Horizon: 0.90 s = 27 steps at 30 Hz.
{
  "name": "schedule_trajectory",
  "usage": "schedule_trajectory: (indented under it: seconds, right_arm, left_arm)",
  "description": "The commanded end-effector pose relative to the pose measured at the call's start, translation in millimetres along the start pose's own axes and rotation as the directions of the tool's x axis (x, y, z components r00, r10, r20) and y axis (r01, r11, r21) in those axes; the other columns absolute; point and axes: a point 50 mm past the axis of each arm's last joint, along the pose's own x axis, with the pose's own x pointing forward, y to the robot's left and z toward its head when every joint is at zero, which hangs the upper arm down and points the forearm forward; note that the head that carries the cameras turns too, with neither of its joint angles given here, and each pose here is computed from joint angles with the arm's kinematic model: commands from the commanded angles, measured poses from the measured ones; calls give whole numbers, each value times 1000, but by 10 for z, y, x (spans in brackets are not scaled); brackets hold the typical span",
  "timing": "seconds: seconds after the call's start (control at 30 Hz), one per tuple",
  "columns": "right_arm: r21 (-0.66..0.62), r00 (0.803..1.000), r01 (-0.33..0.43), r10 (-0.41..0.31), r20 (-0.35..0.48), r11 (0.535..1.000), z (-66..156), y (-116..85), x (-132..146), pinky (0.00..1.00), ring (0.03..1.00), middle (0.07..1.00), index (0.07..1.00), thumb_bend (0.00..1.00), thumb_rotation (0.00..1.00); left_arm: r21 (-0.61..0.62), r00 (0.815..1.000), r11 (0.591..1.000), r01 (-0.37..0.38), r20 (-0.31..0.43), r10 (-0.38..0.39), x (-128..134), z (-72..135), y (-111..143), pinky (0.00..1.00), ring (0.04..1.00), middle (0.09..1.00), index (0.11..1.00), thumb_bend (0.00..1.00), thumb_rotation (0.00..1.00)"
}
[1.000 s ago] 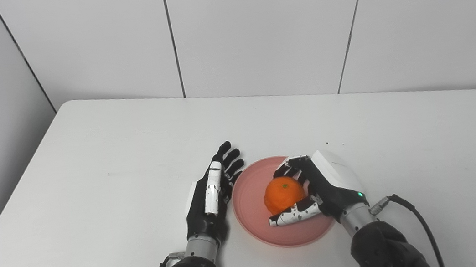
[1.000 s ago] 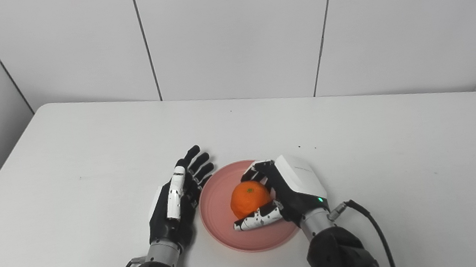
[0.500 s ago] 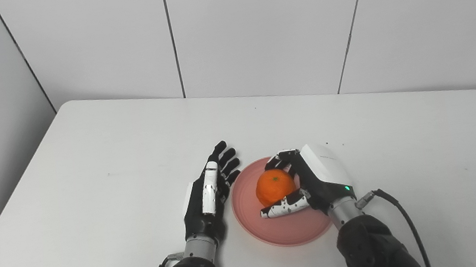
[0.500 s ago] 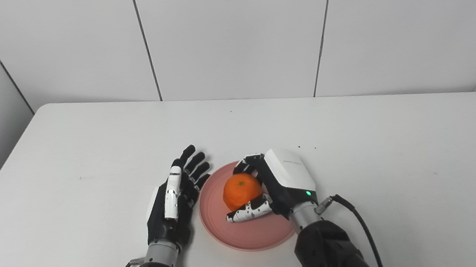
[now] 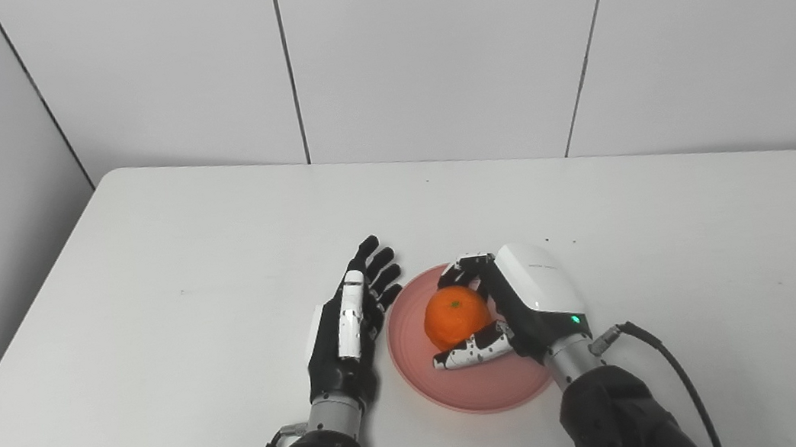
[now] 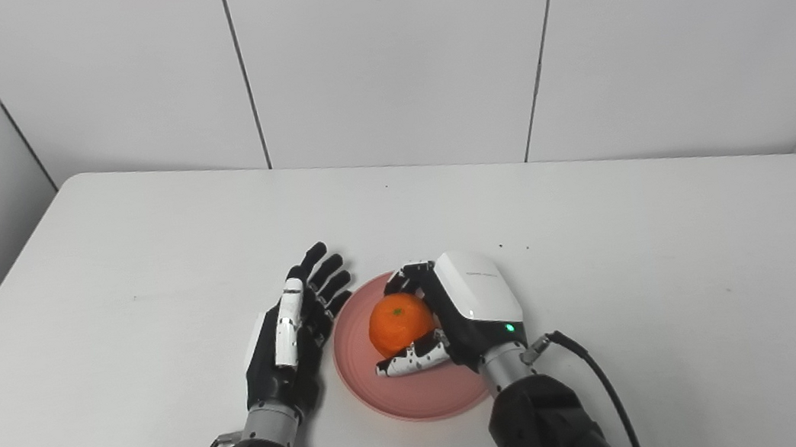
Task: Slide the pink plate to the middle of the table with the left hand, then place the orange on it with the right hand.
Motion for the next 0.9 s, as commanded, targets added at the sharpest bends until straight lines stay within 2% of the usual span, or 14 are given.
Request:
schedule_trajectory:
  seconds: [0.0,0.03,0.07,0.1,0.17,0.2,0.27,0.33,0.5,0.7,0.87]
  right_arm:
    - [-26,998,12,-10,65,1000,80,-81,-8,285,395,513,491,522,141]
    - [-28,998,3,-1,64,1000,80,-84,-14,296,413,528,492,523,142]
    - [-29,998,-3,5,63,1000,80,-87,-18,309,430,544,563,693,138]
    - [-33,998,-12,14,66,999,75,-91,-27,317,440,553,608,799,136]
    - [-40,997,-33,36,70,999,63,-100,-41,437,554,643,662,904,163]
    - [-44,996,-44,47,71,998,58,-104,-46,534,643,713,710,941,193]
    - [-52,995,-73,76,65,996,48,-115,-62,606,718,778,770,976,236]
    - [-62,994,-89,93,62,994,49,-136,-90,641,752,804,801,990,261]
    - [-65,992,-91,96,80,994,47,-197,-146,781,854,881,895,1000,354]
    - [-57,993,-43,48,105,997,27,-300,-196,882,927,946,966,1000,467]
    - [18,994,22,-24,104,1000,11,-470,-236,880,944,967,990,1000,507]
  left_arm:
    - [-2,1000,1000,6,24,-6,8,35,-22,879,889,897,882,386,1000]
    - [-2,1000,1000,8,24,-8,9,34,-18,882,890,898,883,388,1000]
    - [-3,1000,1000,9,24,-9,9,34,-17,885,891,900,885,389,1000]
    - [0,1000,1000,7,24,-7,10,36,-15,887,892,901,886,389,1000]
    - [4,1000,1000,4,24,-4,11,40,-11,884,889,897,882,387,1000]
    - [6,1000,1000,4,24,-4,11,42,-10,883,889,897,881,382,1000]
    - [7,1000,1000,7,26,-7,11,42,-4,883,890,898,883,382,1000]
    - [4,1000,1000,8,27,-8,7,44,3,885,890,899,884,381,1000]
    - [2,999,1000,14,29,-14,4,44,26,891,893,901,890,385,1000]
    - [-1,999,1000,14,29,-14,-5,45,46,891,891,900,889,385,1000]
    - [-6,999,1000,20,30,-20,-15,48,65,889,895,905,896,382,1000]
